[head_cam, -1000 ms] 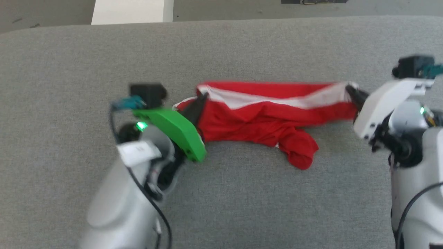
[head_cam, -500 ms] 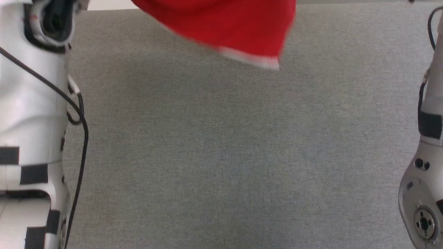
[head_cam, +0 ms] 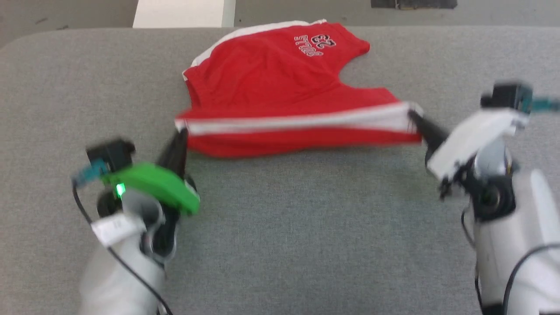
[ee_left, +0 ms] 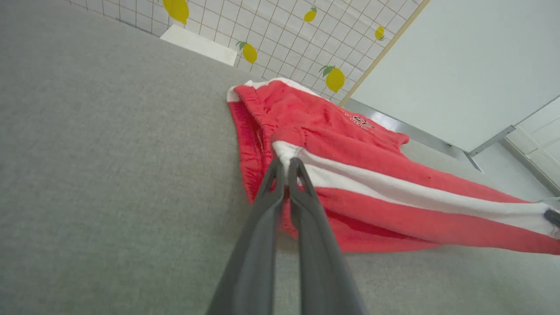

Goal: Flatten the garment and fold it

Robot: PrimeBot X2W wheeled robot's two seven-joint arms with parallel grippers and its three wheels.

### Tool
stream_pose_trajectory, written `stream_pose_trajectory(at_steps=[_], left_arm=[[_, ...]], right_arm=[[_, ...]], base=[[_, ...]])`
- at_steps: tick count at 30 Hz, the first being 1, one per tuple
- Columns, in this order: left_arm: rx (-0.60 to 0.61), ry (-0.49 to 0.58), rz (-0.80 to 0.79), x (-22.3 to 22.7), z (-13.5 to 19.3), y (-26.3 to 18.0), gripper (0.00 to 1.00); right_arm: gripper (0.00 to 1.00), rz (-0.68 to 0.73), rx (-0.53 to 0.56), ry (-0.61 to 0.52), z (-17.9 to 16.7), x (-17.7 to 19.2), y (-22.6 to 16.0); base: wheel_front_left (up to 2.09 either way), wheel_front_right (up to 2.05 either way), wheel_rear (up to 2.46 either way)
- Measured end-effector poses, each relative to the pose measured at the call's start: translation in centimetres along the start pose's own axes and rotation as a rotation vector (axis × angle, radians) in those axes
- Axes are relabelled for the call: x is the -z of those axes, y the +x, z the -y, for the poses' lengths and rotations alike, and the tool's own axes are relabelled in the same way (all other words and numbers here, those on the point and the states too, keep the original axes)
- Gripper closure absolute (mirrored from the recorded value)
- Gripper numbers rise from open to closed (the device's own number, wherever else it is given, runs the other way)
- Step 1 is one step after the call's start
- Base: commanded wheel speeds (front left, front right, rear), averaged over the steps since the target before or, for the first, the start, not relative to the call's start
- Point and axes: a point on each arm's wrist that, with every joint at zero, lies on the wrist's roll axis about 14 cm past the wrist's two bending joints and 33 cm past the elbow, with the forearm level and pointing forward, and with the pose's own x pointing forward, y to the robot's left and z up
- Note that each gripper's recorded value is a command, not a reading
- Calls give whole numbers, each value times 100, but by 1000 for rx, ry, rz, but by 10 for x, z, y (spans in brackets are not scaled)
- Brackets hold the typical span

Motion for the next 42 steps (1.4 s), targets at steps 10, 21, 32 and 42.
stream_pose_trajectory(at_steps=[10,21,32,42], left_arm=[[-92,-101,-96,61,-11,-85,100],[-233,-143,-286,93,-20,-176,100],[-118,-135,-272,44,14,-149,100],[-85,-92,-321,23,10,-62,100]], right_arm=[[100,-143,43,57,24,90,-84],[100,-387,120,90,39,155,-190],[100,-254,32,-46,6,70,-157],[100,-296,74,-142,3,19,-64]], base=[[0,0,0],[0,0,0],[0,0,0],[0,0,0]])
